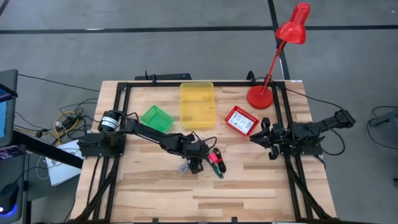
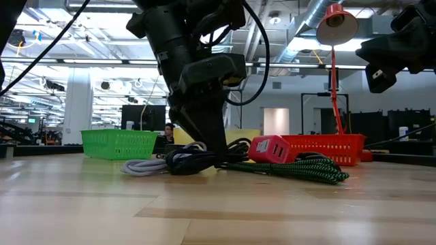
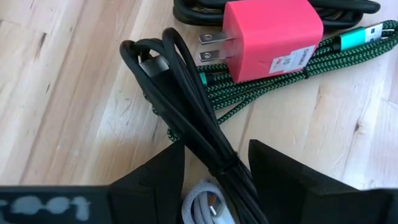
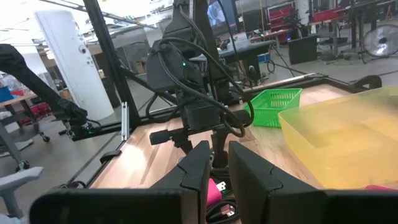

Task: Pick and place items into bin
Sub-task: Put the left black charger cable into the yellow bin

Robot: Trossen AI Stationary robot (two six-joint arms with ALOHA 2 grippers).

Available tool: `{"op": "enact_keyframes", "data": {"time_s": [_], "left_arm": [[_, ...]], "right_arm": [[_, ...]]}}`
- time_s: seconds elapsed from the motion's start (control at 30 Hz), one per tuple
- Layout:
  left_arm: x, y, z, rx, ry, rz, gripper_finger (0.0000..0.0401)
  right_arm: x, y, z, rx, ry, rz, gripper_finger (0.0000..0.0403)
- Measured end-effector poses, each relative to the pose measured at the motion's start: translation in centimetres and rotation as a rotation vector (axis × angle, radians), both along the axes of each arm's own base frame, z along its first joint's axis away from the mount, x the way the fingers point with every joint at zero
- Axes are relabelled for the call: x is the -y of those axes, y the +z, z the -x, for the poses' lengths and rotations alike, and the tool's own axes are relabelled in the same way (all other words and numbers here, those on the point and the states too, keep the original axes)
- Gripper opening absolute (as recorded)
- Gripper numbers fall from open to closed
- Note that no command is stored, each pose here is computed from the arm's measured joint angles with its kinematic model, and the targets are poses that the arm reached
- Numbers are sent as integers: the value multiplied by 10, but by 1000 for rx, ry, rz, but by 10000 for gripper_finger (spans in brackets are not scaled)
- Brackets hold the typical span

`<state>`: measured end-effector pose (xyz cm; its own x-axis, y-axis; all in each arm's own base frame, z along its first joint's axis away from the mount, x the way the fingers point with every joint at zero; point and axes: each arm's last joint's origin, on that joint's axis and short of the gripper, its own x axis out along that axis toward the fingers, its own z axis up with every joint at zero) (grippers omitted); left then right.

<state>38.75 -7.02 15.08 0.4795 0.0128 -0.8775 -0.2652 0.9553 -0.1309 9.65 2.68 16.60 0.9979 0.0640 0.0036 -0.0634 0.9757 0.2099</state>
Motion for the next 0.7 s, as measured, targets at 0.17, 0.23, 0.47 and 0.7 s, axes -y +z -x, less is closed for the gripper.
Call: {"op": "enact_keyframes", "data": {"time_s": [0.17, 0.23, 0.47, 0.7], "left_arm": [[0, -1, 0, -2, 0, 0, 166], [1, -6, -3, 3, -6, 13, 166], [-2, -21, -12, -6, -32, 77, 166], [-3, -19, -11, -1, -22, 59, 157]], "right_arm": [[0, 0, 0, 0, 0, 0, 54], [0, 0, 0, 0, 0, 0, 54], [0, 0, 0, -3, 0, 1, 54], [0, 0, 0, 0, 0, 0, 54]]}}
